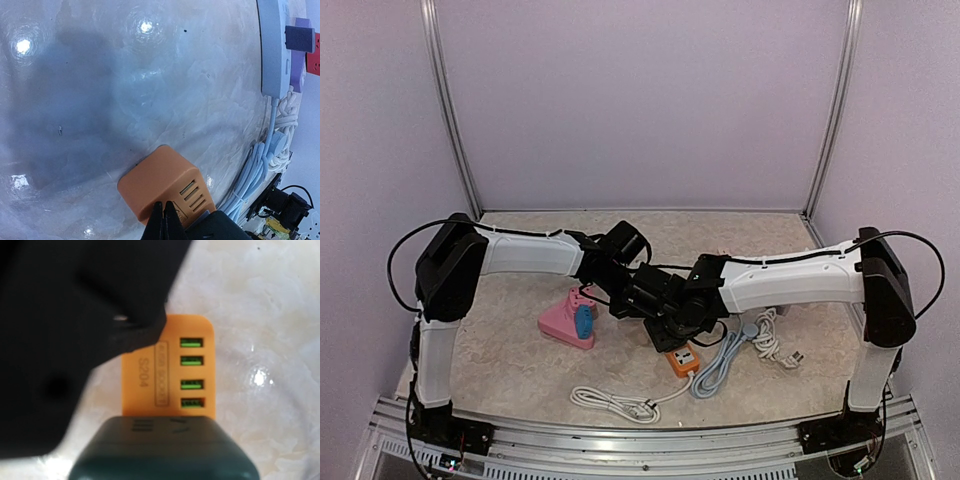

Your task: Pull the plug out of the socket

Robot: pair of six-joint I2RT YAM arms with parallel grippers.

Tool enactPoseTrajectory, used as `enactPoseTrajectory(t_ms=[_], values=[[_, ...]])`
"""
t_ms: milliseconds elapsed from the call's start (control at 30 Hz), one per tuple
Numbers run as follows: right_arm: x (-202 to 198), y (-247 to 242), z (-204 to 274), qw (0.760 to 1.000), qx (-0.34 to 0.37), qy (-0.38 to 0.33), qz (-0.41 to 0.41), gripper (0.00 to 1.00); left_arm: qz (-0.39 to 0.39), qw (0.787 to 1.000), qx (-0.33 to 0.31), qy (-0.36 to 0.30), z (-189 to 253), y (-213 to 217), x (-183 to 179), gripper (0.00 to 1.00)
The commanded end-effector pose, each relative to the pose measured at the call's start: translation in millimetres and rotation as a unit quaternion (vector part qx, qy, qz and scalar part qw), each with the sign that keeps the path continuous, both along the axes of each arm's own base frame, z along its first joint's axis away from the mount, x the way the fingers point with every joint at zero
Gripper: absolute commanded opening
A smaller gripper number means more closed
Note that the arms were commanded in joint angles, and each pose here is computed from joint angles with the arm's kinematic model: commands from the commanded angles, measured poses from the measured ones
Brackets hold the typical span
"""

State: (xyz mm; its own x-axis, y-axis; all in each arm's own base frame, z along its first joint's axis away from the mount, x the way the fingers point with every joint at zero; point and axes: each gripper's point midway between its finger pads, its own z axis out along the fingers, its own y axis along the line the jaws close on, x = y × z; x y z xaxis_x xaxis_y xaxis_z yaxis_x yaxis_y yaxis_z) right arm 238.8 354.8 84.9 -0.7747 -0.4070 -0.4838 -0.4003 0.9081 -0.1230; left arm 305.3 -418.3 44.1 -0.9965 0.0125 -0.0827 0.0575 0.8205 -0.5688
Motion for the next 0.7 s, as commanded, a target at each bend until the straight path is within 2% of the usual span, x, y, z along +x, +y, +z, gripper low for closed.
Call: enactPoseTrajectory(t_ms=[0,667], values=[[16,-23,30,0.999,-0.024,-0.039,-0.024,0.2,0.005,0.987,0.152,0.058,-83,56,-30,0.0],[28,-32,45,0.998,0.002,-0.04,-0.044,0.19,0.002,0.985,0.161,0.068,-93,60,-34,0.0]])
